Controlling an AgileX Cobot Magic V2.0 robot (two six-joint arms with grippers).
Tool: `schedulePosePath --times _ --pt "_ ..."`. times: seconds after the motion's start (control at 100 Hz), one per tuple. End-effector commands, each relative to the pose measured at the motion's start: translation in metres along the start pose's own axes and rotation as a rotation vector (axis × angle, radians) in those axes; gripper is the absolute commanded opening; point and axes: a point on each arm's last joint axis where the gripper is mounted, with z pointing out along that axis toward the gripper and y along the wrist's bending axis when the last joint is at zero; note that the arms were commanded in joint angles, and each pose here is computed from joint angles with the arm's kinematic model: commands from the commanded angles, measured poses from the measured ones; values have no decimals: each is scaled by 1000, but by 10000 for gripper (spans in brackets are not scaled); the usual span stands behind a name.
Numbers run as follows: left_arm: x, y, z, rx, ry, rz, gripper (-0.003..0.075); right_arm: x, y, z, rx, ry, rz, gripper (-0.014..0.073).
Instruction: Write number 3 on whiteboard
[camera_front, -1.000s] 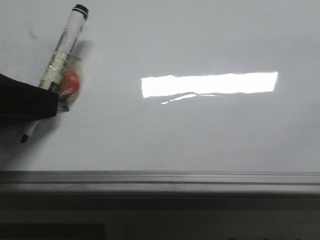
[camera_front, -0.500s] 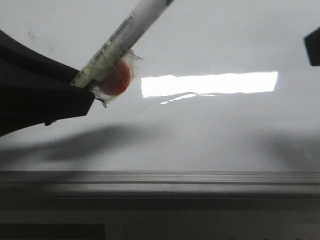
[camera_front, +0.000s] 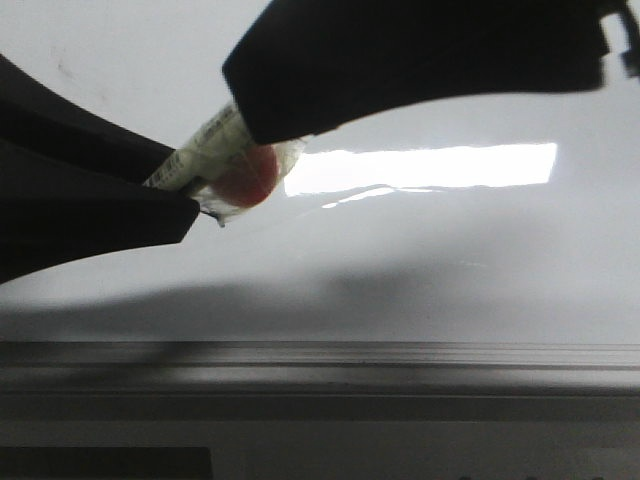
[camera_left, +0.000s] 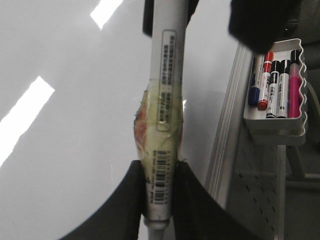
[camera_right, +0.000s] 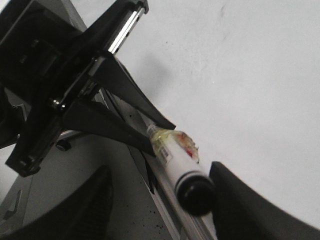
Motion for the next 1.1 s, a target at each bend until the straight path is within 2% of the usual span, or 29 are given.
schedulePosePath --times 0.0,0.11,0.2,0.32,0.42,0.54,0.59,0.68,0.78,0.85,0.9,1.09 --pt "-19 8 0 -34 -133 -3 -20 -22 -2 3 25 -131 -9 382" --pt "-20 8 0 -35 -136 -3 -20 -24 -3 6 25 -128 -9 379" --pt "-20 8 0 -35 -136 -3 -20 -26 -3 6 30 -148 -9 323" --pt "-20 7 0 -28 -137 14 -20 -25 -3 7 28 -139 -9 148" --pt "-20 6 0 -19 -138 36 -20 -22 -3 9 23 -111 -9 -71" --pt "-20 7 -1 -22 -140 35 -15 -22 -2 9 23 -111 -9 -64" --pt "-20 7 -1 -26 -139 28 8 -23 -3 9 24 -115 -9 -64" --pt "-21 8 -2 -36 -146 16 122 -23 -3 9 24 -115 -9 -64" --pt "-22 13 -7 -83 -148 -75 302 -23 -3 9 24 -117 -9 -64" --pt "-24 17 -13 -118 -149 -127 388 -24 -4 7 28 -121 -8 -64" --pt "-25 19 -19 -140 -152 -156 411 -27 -5 4 30 -117 -5 -64" --pt "-32 25 -43 -207 -190 -233 410 -50 -13 -5 46 -101 6 -64"
